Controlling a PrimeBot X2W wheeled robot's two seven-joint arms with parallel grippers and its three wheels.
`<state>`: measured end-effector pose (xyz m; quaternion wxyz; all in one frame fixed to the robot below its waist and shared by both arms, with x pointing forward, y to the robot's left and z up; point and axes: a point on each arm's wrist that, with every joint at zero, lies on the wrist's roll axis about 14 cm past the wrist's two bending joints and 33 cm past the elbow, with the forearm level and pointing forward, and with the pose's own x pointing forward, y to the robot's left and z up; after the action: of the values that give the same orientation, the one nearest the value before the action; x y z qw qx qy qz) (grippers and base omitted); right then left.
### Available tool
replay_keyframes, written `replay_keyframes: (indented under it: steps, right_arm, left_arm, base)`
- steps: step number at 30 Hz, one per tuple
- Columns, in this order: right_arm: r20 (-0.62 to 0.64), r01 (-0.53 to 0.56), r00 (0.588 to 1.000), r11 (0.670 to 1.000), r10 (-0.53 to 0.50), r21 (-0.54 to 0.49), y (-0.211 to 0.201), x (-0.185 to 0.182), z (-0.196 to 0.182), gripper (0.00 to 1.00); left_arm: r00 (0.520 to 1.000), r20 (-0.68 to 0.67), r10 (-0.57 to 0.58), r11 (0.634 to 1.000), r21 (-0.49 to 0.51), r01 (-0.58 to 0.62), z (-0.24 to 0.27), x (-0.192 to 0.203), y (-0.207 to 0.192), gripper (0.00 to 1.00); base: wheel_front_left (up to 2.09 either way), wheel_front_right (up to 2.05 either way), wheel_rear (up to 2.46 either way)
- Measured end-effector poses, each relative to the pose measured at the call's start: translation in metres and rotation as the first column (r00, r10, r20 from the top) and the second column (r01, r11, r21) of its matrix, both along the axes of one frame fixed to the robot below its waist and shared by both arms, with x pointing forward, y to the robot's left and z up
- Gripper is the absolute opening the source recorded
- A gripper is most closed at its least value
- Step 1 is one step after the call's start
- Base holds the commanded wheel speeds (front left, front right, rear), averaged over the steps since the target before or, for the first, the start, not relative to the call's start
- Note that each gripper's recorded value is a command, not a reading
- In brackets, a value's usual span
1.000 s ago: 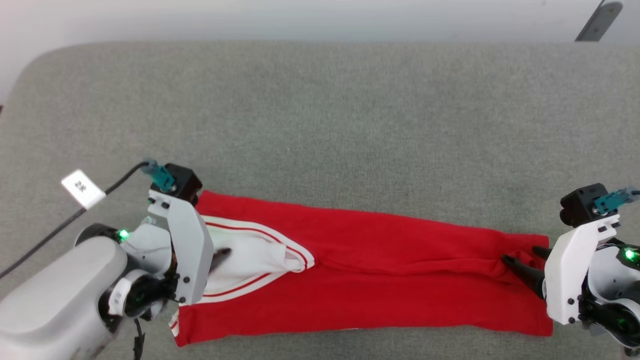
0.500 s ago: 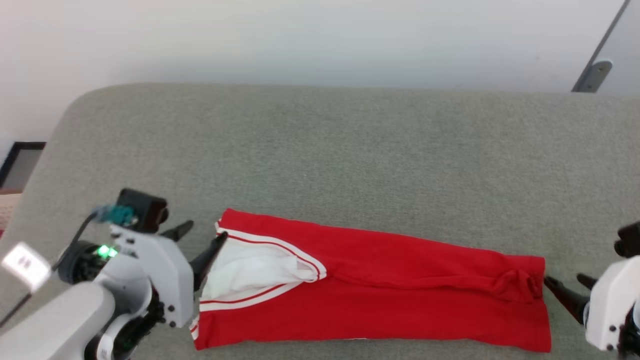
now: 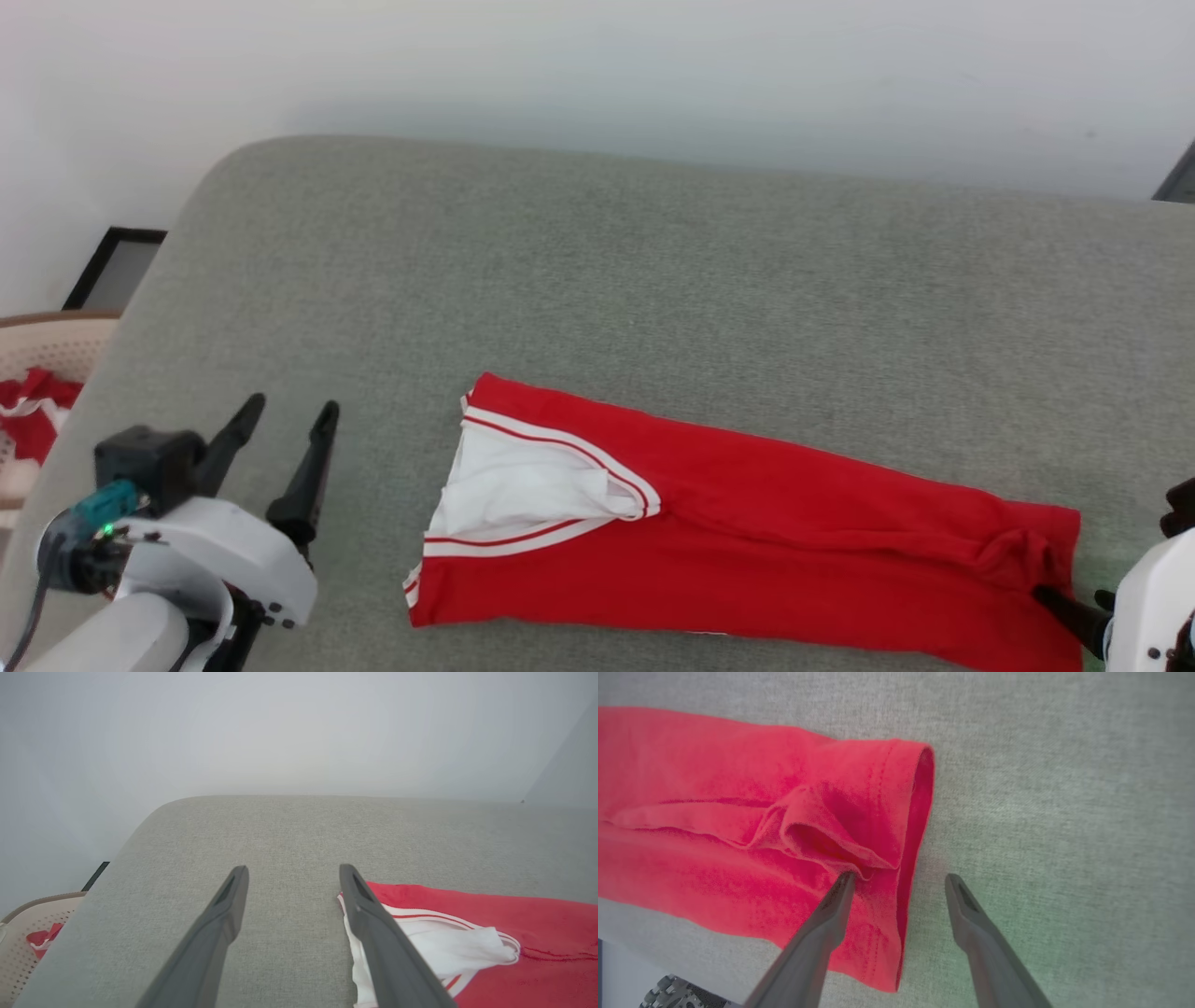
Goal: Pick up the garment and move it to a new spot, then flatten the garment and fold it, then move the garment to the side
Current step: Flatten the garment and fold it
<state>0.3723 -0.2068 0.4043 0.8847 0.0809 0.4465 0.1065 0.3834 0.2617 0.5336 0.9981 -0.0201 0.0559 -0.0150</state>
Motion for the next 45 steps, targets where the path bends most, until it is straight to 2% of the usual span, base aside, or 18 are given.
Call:
replay_keyframes:
  steps: [9, 10, 11, 13, 19, 27, 33, 39, 42, 45]
  right_arm:
    - [-0.089, -0.024, 0.996, 1.000, 0.024, -0.005, 0.011, 0.014, -0.023, 1.00]
    - [-0.098, -0.029, 0.995, 1.000, 0.029, -0.001, 0.014, 0.016, -0.025, 0.55]
    - [-0.102, -0.030, 0.994, 1.000, 0.030, 0.005, 0.016, 0.018, -0.025, 0.00]
    - [-0.116, -0.041, 0.992, 0.999, 0.040, -0.007, 0.015, 0.020, -0.028, 0.00]
    - [-0.141, -0.031, 0.989, 0.999, 0.036, 0.040, 0.021, 0.024, -0.030, 0.00]
    - [-0.105, -0.002, 0.994, 0.999, 0.006, 0.040, 0.008, 0.034, -0.019, 0.00]
    - [-0.069, 0.081, 0.994, 0.996, -0.083, -0.032, -0.035, 0.039, -0.010, 0.00]
    - [-0.025, 0.184, 0.982, 0.975, -0.188, -0.128, -0.090, 0.039, 0.004, 0.00]
    - [-0.011, 0.210, 0.977, 0.961, -0.215, -0.178, -0.110, 0.035, 0.011, 0.00]
    - [0.000, 0.221, 0.974, 0.958, -0.224, -0.184, -0.115, 0.032, 0.016, 0.00]
  left_arm:
    - [0.990, 0.039, 0.137, 0.991, -0.018, -0.136, -0.006, -0.009, 0.031, 1.00]
    - [0.988, 0.055, 0.148, 0.989, -0.024, -0.146, -0.003, -0.009, 0.033, 1.00]
    - [0.985, 0.070, 0.156, 0.988, -0.029, -0.154, -0.001, -0.010, 0.035, 1.00]
    - [0.981, 0.077, 0.181, 0.983, -0.044, -0.178, -0.003, -0.014, 0.040, 1.00]
    - [0.970, 0.092, 0.223, 0.973, -0.074, -0.217, -0.011, -0.025, 0.047, 1.00]
    - [0.968, 0.115, 0.224, 0.973, -0.077, -0.216, -0.014, -0.028, 0.047, 1.00]
    - [0.971, 0.134, 0.198, 0.979, -0.077, -0.189, -0.014, -0.028, 0.041, 1.00]
    - [0.974, 0.143, 0.174, 0.984, -0.070, -0.165, -0.014, -0.027, 0.036, 1.00]
    - [0.975, 0.140, 0.171, 0.984, -0.071, -0.163, -0.016, -0.028, 0.035, 1.00]
    - [0.977, 0.145, 0.155, 0.986, -0.077, -0.145, -0.015, -0.029, 0.031, 1.00]
  base:
    - [0.00, 0.00, 0.00]
    - [0.00, 0.00, 0.00]
    - [0.00, 0.00, 0.00]
    - [0.00, 0.00, 0.00]
    - [0.00, 0.00, 0.00]
    - [0.00, 0.00, 0.00]
    - [0.00, 0.00, 0.00]
    - [0.00, 0.00, 0.00]
    - [0.00, 0.00, 0.00]
    - [0.00, 0.00, 0.00]
